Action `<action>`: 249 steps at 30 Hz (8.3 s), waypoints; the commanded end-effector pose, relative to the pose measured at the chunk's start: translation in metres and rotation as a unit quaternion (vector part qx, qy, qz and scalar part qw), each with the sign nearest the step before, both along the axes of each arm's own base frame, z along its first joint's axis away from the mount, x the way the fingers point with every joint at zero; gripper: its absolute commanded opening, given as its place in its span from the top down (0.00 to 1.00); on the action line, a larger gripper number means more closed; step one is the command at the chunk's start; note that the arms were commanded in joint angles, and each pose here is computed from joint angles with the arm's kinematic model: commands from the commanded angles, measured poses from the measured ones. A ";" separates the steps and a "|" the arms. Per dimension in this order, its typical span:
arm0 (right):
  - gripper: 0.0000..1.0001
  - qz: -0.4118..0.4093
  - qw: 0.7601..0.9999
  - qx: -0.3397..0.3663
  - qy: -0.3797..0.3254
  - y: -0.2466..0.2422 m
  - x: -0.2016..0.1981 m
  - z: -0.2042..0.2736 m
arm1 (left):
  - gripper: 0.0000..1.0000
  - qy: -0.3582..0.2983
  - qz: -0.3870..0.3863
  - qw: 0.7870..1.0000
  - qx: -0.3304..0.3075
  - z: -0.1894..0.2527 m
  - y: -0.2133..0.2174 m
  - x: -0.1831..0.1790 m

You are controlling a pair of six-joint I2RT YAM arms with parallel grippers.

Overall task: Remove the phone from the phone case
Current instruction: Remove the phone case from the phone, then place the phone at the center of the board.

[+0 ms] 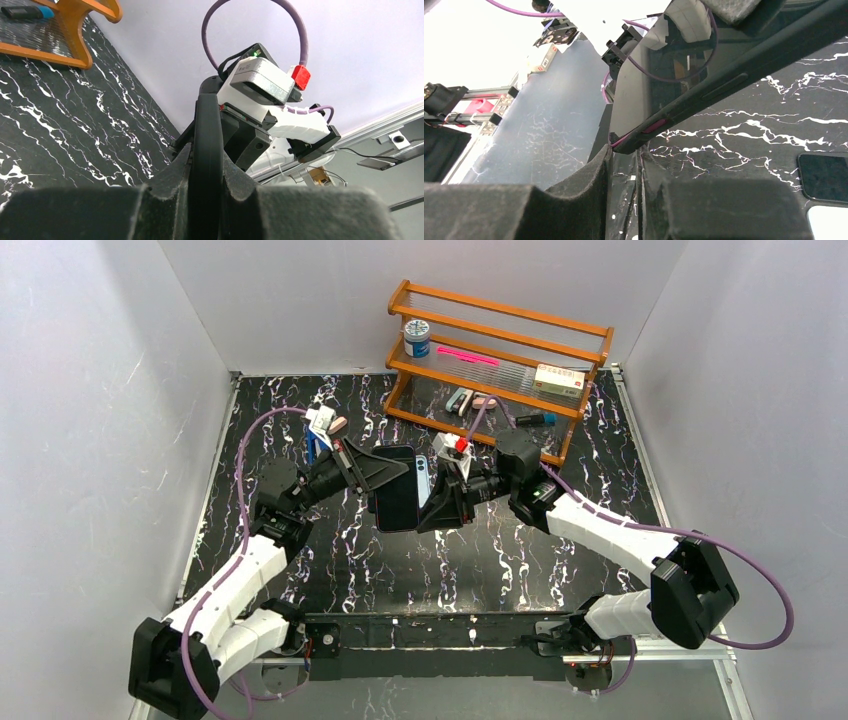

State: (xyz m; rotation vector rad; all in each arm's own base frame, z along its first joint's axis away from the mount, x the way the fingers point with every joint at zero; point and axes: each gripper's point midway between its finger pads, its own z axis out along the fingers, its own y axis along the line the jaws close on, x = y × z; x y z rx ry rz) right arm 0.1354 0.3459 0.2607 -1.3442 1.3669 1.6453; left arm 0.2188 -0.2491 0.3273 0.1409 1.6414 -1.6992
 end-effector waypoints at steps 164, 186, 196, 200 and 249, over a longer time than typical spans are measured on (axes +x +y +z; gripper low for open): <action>0.99 -0.522 0.744 -0.088 0.406 -0.032 0.165 -0.086 | 1.00 -0.202 0.211 0.639 0.711 -0.138 -0.008 -0.034; 0.99 -0.478 0.795 -0.130 0.349 -0.066 0.128 -0.113 | 1.00 -0.110 0.218 0.526 0.814 -0.189 0.078 -0.046; 0.99 -0.460 0.798 -0.155 0.358 -0.070 0.111 -0.133 | 0.98 -0.114 0.196 0.483 0.846 -0.216 0.072 -0.045; 0.99 -0.457 0.799 -0.160 0.356 -0.070 0.109 -0.137 | 0.89 -0.112 0.189 0.484 0.847 -0.225 0.067 -0.046; 0.99 -0.440 0.805 -0.192 0.348 -0.077 0.093 -0.147 | 0.11 -0.074 0.145 0.522 0.837 -0.284 0.040 -0.049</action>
